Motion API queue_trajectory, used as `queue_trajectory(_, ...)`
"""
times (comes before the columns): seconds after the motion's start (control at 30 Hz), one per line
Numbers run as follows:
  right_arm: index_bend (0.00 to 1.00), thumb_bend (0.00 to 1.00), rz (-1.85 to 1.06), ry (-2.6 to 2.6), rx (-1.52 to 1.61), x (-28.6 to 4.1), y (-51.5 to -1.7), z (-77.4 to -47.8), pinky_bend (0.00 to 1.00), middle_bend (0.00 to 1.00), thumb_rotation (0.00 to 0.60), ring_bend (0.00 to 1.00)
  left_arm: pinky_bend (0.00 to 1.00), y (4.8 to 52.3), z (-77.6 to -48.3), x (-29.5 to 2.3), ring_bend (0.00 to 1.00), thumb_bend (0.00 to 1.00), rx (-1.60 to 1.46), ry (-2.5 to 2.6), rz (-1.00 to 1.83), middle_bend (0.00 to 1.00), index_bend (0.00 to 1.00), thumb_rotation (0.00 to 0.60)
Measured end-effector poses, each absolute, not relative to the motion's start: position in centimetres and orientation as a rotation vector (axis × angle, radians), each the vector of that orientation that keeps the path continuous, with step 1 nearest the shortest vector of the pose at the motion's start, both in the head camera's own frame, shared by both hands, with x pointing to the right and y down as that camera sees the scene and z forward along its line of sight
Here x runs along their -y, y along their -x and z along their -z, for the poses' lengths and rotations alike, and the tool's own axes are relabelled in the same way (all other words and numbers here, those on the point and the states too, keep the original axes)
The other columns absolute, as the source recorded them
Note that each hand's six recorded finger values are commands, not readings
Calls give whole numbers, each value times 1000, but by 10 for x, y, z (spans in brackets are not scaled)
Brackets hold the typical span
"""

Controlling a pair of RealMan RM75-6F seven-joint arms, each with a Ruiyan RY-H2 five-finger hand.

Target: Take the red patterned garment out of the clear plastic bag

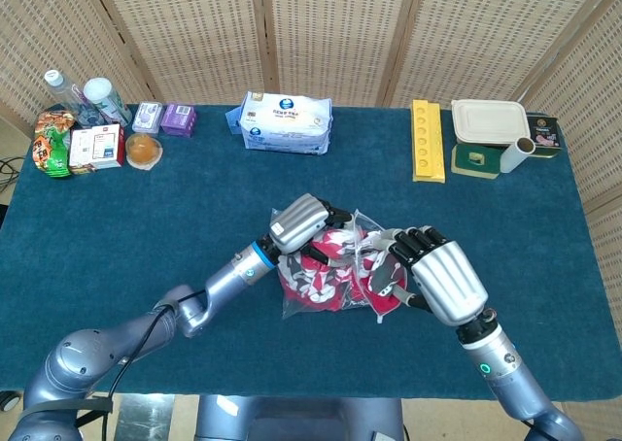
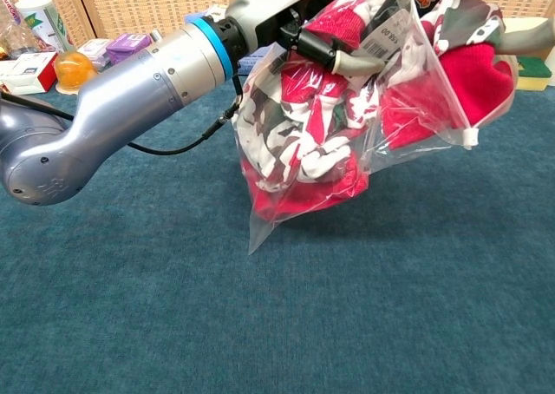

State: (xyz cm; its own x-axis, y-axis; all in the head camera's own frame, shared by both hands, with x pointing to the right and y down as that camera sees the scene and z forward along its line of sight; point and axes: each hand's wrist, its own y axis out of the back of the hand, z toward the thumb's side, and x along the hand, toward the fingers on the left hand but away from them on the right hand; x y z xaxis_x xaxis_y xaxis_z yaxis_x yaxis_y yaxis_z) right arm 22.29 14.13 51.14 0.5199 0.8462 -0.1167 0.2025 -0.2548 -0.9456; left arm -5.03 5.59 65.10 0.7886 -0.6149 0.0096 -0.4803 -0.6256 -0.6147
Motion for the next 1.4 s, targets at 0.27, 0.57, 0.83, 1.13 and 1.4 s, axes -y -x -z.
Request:
queue_trajectory(0.27,325,310,-850,1768,877,-138,-224,-522,404,327,600,381,660,48,-650,-56,748,292,-825,2380,277,796,913,600)
queue_trajectory(0.57,378,348,-885,1794,870,-140,-229,-529,404,290,600,381,656,50,-649,-53,748,293,-840,2382,271,796,912,600)
queue_trajectory(0.83,431,430,-879,1797,852,-139,-225,-530,405,262,600,401,654,47,-648,-55,748,295,-831,2390,265,796,912,600)
queue_trajectory(1.13,431,522,-903,1790,827,-136,-221,-532,410,252,600,426,651,45,-647,-57,748,314,-822,2397,263,796,912,600)
queue_trajectory(1.4,550,547,-912,1784,818,-134,-217,-535,453,277,600,459,642,44,-646,-59,748,321,-804,2402,260,796,912,600)
